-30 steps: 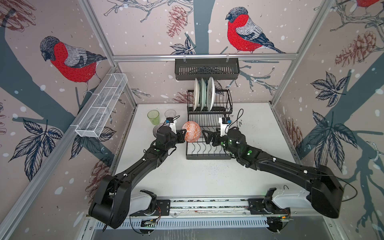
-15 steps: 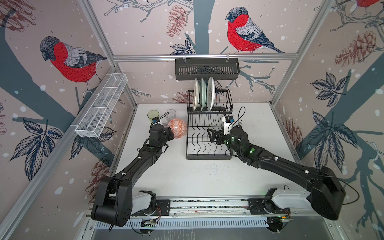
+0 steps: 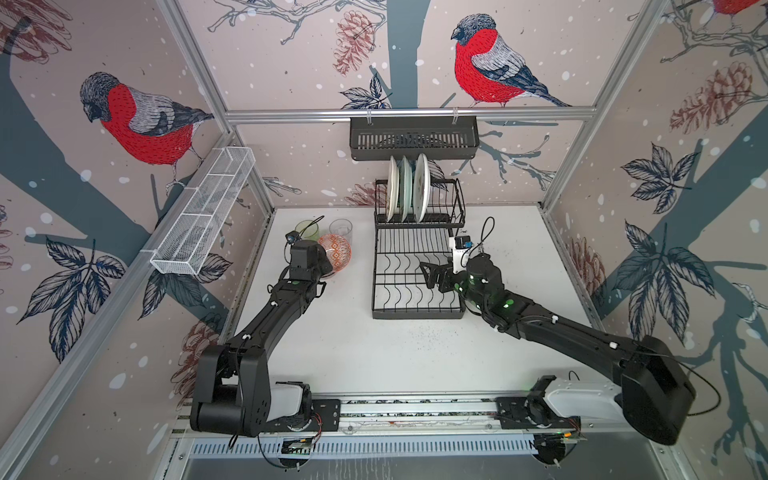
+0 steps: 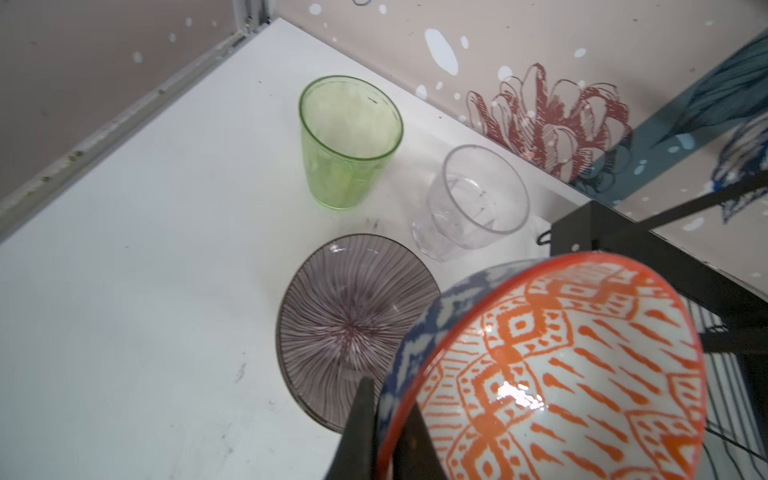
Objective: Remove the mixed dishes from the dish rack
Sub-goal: 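Lower the blue bowl onto the striped bowl stack and open the left gripper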
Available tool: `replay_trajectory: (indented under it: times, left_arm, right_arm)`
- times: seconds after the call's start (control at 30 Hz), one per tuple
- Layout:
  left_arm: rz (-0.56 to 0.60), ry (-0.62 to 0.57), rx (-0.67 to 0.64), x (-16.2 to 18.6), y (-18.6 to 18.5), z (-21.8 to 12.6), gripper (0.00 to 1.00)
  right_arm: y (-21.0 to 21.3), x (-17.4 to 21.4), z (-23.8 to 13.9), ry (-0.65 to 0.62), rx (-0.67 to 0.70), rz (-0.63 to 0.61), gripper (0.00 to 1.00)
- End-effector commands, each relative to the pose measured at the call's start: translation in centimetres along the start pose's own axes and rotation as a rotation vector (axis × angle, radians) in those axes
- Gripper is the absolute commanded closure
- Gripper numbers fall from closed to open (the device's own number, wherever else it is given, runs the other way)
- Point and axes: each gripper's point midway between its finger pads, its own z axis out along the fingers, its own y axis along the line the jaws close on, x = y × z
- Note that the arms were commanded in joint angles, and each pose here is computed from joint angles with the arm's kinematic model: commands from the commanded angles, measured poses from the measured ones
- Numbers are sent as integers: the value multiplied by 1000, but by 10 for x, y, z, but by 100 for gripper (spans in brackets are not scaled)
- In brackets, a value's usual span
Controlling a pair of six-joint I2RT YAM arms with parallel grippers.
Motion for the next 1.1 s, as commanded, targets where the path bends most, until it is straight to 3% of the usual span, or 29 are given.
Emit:
replay_trajectory:
  times: [0.0, 0.5, 1.07]
  left_arm:
    - [-4, -32, -128, -4, 22, 2, 100]
    - [-4, 24, -186, -10, 22, 34, 100]
    - [43, 141, -208, 7, 24, 59, 100]
  right_arm:
    - [3, -11, -7, -47, -27, 0, 0]
    - [-19, -3, -19, -51, 0, 41, 1]
    - [-34, -3, -27, -59, 28, 77, 0]
